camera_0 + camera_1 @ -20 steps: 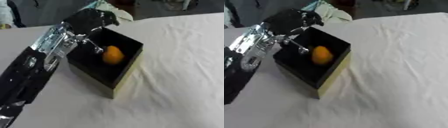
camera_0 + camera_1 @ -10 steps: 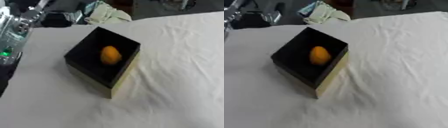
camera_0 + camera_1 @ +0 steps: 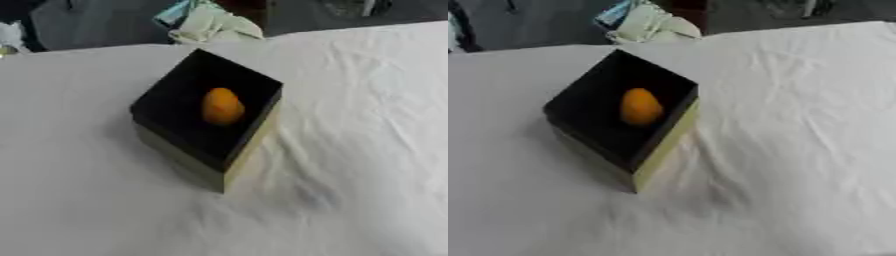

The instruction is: Pick up objects on the table and place them in the box.

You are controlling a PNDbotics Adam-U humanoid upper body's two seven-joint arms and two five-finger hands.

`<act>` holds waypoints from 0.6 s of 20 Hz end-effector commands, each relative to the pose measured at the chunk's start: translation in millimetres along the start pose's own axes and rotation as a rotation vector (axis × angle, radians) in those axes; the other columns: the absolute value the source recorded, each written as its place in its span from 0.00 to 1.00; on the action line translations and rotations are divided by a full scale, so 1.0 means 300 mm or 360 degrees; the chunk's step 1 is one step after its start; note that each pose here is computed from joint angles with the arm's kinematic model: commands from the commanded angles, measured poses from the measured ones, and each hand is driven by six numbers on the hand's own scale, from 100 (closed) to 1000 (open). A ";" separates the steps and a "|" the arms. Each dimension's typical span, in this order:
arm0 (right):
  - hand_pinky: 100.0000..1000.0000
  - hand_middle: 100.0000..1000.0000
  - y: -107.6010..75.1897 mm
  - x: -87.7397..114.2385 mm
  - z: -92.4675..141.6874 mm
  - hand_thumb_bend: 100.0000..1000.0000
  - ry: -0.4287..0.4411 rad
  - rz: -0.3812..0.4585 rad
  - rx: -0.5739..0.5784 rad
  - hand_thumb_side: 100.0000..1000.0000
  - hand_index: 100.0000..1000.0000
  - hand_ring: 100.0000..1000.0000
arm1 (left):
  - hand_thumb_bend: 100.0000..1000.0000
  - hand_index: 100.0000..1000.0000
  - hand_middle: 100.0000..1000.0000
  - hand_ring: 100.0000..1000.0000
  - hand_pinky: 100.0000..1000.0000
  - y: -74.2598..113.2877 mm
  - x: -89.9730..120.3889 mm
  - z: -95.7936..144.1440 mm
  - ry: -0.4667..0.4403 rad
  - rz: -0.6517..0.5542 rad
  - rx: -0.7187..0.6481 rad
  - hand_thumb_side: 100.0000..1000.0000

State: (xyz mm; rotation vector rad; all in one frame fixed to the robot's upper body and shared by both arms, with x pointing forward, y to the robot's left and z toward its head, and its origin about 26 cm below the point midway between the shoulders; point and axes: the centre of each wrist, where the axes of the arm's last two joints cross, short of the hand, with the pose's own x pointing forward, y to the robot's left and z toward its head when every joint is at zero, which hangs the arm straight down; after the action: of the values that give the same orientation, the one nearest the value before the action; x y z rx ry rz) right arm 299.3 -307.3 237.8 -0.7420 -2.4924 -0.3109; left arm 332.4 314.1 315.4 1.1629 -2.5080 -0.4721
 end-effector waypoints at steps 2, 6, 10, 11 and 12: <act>0.74 0.69 -0.015 0.025 -0.036 0.22 -0.0089 0.0023 -0.0010 1.00 0.84 0.72 | 0.12 0.75 0.74 0.63 0.56 0.042 -0.010 0.028 0.0033 0.0109 0.0194 0.72; 0.74 0.69 -0.015 0.024 -0.034 0.22 -0.0083 0.0023 -0.0022 1.00 0.84 0.72 | 0.25 0.75 0.73 0.61 0.54 0.036 -0.016 0.089 0.0056 0.0206 0.0253 0.68; 0.74 0.69 -0.017 0.022 -0.033 0.22 -0.0082 0.0029 -0.0029 1.00 0.84 0.72 | 0.36 0.74 0.72 0.60 0.53 0.036 -0.019 0.124 0.0109 0.0278 0.0351 0.65; 0.74 0.69 -0.018 0.022 -0.033 0.22 -0.0081 0.0029 -0.0030 1.00 0.84 0.72 | 0.36 0.74 0.72 0.60 0.53 0.036 -0.019 0.127 0.0113 0.0287 0.0361 0.65; 0.74 0.69 -0.018 0.022 -0.033 0.22 -0.0081 0.0029 -0.0031 1.00 0.84 0.72 | 0.36 0.74 0.72 0.60 0.53 0.037 -0.019 0.128 0.0116 0.0292 0.0366 0.65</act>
State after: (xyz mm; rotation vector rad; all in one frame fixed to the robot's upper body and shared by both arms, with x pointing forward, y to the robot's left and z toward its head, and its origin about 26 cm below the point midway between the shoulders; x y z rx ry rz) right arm 298.9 -309.1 238.9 -0.7605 -2.4954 -0.3258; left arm 317.4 329.2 274.7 0.9790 -2.5864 -0.1158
